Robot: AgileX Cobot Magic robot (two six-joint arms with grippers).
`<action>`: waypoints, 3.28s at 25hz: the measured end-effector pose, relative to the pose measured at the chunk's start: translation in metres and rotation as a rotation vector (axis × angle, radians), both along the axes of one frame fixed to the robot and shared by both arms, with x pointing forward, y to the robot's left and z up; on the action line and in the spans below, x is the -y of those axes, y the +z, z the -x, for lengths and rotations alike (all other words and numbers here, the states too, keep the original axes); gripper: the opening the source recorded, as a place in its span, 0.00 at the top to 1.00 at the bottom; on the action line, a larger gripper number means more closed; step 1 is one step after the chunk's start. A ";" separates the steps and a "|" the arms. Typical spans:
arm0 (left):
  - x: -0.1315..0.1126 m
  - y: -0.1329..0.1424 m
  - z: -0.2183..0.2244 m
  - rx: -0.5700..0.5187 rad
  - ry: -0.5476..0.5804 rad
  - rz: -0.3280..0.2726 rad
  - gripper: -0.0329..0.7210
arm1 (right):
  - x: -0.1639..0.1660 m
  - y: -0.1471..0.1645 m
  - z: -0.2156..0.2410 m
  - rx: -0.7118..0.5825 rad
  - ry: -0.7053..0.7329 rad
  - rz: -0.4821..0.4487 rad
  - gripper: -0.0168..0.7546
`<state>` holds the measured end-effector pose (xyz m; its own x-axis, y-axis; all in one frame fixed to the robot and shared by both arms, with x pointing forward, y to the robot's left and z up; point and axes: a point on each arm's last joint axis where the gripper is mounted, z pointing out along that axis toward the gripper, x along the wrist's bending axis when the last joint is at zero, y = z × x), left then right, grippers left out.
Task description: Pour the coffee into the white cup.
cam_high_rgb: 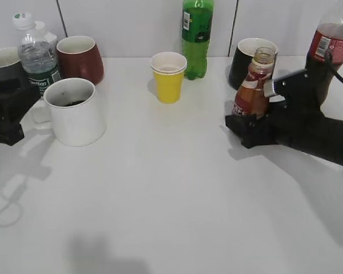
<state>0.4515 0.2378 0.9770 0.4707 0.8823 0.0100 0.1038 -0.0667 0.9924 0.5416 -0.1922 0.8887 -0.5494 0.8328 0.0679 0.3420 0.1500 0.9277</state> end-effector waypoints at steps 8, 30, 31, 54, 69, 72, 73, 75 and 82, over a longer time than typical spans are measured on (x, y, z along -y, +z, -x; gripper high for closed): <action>-0.003 -0.006 0.001 -0.118 0.040 0.033 0.54 | 0.009 0.006 0.027 -0.036 -0.035 -0.001 0.12; 0.012 0.058 0.005 -0.772 0.380 -0.110 0.46 | 0.049 0.116 0.044 -0.432 -0.437 0.219 0.21; 0.015 0.064 0.008 -0.781 0.372 -0.131 0.46 | 0.049 0.125 0.048 -0.434 -0.434 0.207 0.22; -0.057 0.136 0.172 -0.502 0.208 -0.116 0.52 | 0.075 0.199 0.252 -0.163 -0.136 0.089 0.23; -0.074 0.084 0.219 -0.379 0.093 -0.078 0.52 | 0.114 0.173 0.320 -0.081 -0.375 0.116 0.23; -0.072 0.081 0.216 -0.353 0.086 -0.079 0.52 | 0.114 0.167 0.314 -0.072 -0.390 0.119 0.23; -0.071 0.081 0.215 -0.352 0.085 -0.080 0.52 | 0.114 0.167 0.312 -0.061 -0.392 0.111 0.23; -0.071 0.081 0.215 -0.349 0.084 -0.080 0.52 | 0.113 0.165 0.309 -0.051 -0.397 0.093 0.23; -0.071 0.081 0.215 -0.346 0.084 -0.079 0.54 | 0.113 0.164 0.308 -0.051 -0.401 0.085 0.23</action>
<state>0.2366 0.3090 1.0584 0.3840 0.9209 -0.0675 0.4410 -0.1186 0.8897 0.2338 -0.3049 1.0532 -0.1777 0.9841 0.0082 0.4341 0.0709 0.8981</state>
